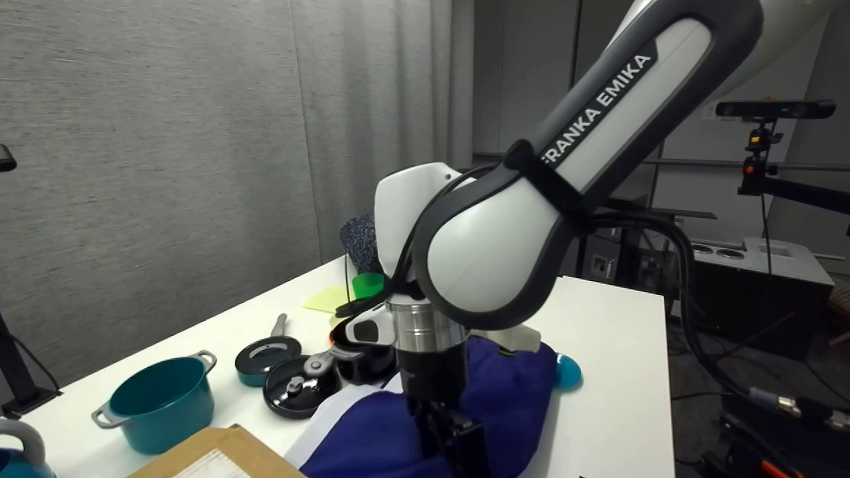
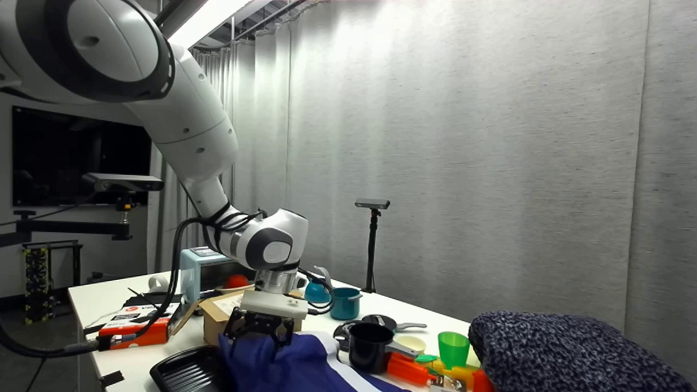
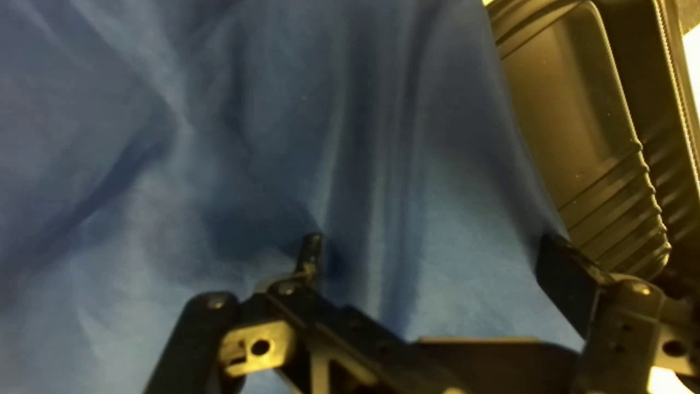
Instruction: Straighten the blue cloth
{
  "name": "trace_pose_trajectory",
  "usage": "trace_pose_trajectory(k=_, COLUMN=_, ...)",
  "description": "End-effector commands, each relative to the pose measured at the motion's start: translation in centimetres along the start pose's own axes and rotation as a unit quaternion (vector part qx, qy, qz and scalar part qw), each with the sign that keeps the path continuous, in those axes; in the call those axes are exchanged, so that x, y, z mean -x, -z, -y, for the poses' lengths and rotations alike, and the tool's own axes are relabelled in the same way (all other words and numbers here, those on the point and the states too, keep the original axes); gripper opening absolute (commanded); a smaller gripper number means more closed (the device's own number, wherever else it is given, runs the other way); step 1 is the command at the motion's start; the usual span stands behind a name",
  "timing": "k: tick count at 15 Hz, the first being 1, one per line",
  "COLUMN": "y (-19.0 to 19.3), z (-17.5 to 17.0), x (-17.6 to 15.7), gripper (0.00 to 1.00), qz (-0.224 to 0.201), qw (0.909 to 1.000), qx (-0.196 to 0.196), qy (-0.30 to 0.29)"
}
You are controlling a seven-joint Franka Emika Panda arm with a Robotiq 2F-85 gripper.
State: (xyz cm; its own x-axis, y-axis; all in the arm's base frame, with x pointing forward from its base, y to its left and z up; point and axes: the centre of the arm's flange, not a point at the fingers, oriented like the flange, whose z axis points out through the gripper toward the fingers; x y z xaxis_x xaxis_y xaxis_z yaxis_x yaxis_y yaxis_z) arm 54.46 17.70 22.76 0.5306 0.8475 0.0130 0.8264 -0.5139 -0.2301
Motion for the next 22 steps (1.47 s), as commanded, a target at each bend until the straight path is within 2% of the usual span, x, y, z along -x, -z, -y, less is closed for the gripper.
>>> trace_pose_trajectory(k=1, y=0.1, z=1.5, x=0.4, gripper=1.00, qz=-0.035, qw=0.9992, qx=-0.013, qy=-0.017)
trace_pose_trajectory(k=6, y=-0.1, z=2.4, x=0.1, gripper=1.00, qz=-0.036, qw=0.9989, qx=-0.028, qy=-0.010)
trace_pose_trajectory(k=10, y=-0.1, z=2.4, x=0.1, gripper=1.00, qz=-0.020, qw=0.9996, qx=-0.018, qy=0.008)
trace_pose_trajectory(k=12, y=0.0, z=2.8, x=0.1, gripper=1.00, qz=-0.012, qw=0.9996, qx=-0.002, qy=0.027)
trace_pose_trajectory(k=16, y=0.3, z=3.4, x=0.2, gripper=1.00, qz=0.014, qw=0.9989, qx=0.039, qy=0.023)
trace_pose_trajectory(k=22, y=0.9, z=4.2, x=0.7, gripper=1.00, qz=0.000, qw=0.9989, qx=0.029, qy=0.037)
